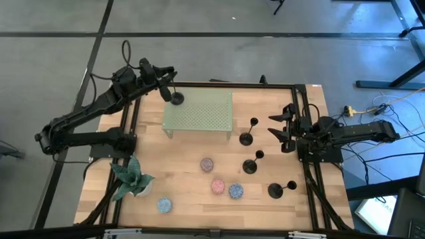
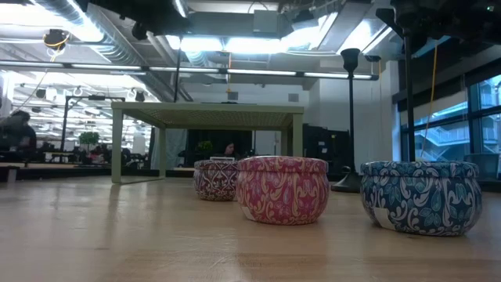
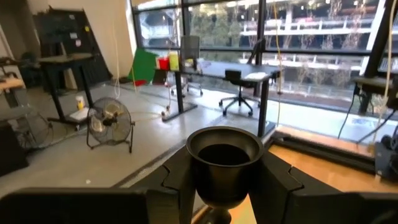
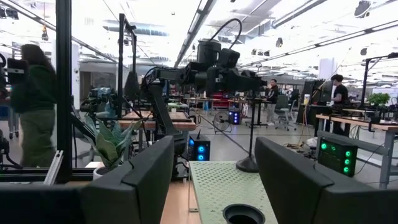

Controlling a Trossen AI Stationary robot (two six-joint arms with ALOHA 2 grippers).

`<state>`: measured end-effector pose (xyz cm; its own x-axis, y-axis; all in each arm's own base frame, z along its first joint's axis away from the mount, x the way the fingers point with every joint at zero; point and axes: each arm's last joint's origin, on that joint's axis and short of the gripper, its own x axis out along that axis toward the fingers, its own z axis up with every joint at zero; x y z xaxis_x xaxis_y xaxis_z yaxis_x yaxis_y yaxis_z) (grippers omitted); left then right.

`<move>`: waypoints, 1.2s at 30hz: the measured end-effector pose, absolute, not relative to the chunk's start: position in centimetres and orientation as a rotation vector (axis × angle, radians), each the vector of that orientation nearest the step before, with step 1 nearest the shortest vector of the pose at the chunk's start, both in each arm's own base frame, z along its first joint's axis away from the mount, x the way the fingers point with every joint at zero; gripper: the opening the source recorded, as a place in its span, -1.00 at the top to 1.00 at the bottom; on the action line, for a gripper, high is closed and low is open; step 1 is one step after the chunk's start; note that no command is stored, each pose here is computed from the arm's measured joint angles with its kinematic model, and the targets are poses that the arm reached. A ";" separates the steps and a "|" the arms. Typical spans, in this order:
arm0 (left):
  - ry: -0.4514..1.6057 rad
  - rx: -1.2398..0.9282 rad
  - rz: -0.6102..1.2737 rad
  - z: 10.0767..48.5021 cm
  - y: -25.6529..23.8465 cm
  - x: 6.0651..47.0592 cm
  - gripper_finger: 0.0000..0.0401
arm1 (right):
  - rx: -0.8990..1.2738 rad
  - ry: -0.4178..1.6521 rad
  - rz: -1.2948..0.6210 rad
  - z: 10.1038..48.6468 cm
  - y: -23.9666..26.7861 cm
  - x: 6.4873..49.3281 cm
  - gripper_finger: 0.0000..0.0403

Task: Pick & Place candle stick holders
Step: Put the black candle holder on the shelf, then align the black candle holder with the black candle holder on the shelf

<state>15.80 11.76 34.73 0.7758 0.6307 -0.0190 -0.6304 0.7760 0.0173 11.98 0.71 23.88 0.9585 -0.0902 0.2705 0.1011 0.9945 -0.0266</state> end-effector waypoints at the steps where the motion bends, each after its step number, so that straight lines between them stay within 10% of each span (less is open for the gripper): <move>1: 0.024 0.006 0.683 34.7 11.9 16.0 0.44 | -0.040 -0.272 -0.097 23.9 0.7 12.0 -0.14; 36: 0.003 0.033 0.665 34.9 12.0 16.2 -0.11 | -0.041 -0.272 -0.097 23.9 0.7 12.0 -0.13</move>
